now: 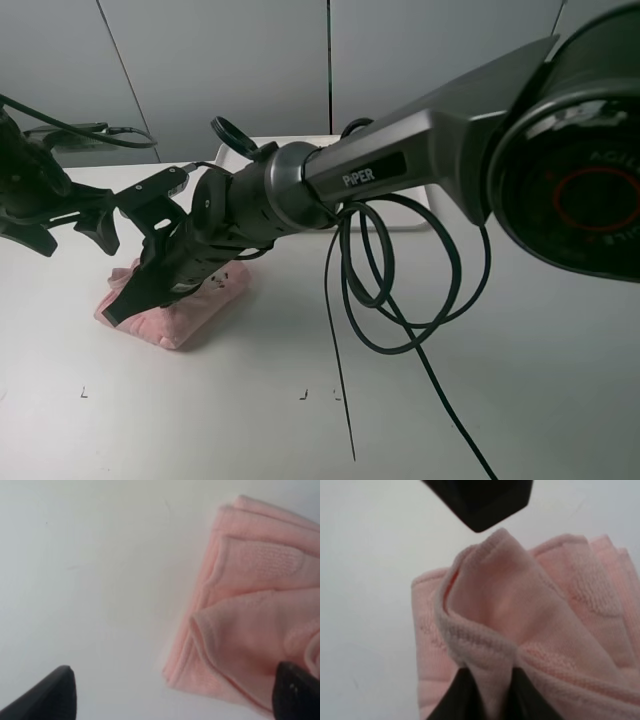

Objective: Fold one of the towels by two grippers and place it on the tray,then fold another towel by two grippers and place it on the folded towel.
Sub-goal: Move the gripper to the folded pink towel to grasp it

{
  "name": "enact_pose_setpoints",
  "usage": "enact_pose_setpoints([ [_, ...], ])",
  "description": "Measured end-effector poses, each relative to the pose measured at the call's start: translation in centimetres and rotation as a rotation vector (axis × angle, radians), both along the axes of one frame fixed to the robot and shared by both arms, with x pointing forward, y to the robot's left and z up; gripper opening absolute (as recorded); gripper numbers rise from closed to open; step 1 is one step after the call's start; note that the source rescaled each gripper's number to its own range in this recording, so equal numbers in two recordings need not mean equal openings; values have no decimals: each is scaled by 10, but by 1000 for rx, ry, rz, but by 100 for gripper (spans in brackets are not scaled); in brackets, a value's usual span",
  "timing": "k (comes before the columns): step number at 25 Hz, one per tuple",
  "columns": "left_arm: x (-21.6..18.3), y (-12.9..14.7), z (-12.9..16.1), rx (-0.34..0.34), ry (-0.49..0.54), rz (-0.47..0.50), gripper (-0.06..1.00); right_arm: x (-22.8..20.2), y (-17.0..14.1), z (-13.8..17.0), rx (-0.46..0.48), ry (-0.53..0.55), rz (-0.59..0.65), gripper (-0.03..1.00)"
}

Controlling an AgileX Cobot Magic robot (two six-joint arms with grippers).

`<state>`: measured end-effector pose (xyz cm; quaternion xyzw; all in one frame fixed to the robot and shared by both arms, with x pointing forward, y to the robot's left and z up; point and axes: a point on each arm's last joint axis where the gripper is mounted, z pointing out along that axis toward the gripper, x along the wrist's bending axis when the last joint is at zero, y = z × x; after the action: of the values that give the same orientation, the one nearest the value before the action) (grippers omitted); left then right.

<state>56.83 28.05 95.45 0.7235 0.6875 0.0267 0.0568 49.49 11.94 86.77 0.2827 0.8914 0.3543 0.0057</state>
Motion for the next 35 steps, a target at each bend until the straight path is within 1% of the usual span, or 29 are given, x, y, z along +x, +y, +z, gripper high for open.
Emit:
enact_pose_setpoints([
  [1, 0, 0, 0, 0, 0, 0, 100, 0, 0, 0, 1, -2, -1, 10],
  [4, 0, 0, 0, 0, -5, 0, 100, 2, 3, 4, 13, -8, 1, 3],
  [10, 2, 0, 0, 0, -19, 0, 100, 1, 14, 20, 45, -8, 41, 2],
  [14, 2, 0, 0, 0, -24, -1, 100, -13, 27, 28, 50, -14, 121, 2],
  [17, 2, 0, 0, 0, -25, -1, 100, -25, 34, 30, 44, -43, 191, 2],
  [22, 2, 0, 0, 0, -26, -1, 100, -35, 35, 28, 17, -27, 263, 3],
  [23, 2, 0, 0, 0, -26, -1, 100, -36, 35, 27, 13, -22, 270, 5],
  [24, 2, 0, 0, 0, -26, -2, 100, -36, 35, 27, 12, -19, 272, 12],
  [25, 2, 0, 0, 0, -27, -7, 100, -36, 35, 27, 10, -15, 275, 21],
  [27, 2, 0, 0, -4, -27, -10, 100, -37, 35, 27, 17, 7, 267, 46],
  [29, 2, -1, 0, -8, -27, -11, 100, -38, 36, 28, 31, 37, 241, 77],
  [30, 2, -1, 0, -9, -27, -10, 100, -38, 36, 28, 33, 42, 238, 88],
  [31, 2, -1, 0, -11, -27, -8, 100, -38, 36, 28, 33, 47, 236, 95],
  [32, 2, -1, 0, -11, -27, -9, 100, -39, 35, 29, 35, 62, 230, 98],
  [35, 2, -1, 0, -11, -27, -10, 100, -32, 30, 35, 42, 106, 190, 100],
])
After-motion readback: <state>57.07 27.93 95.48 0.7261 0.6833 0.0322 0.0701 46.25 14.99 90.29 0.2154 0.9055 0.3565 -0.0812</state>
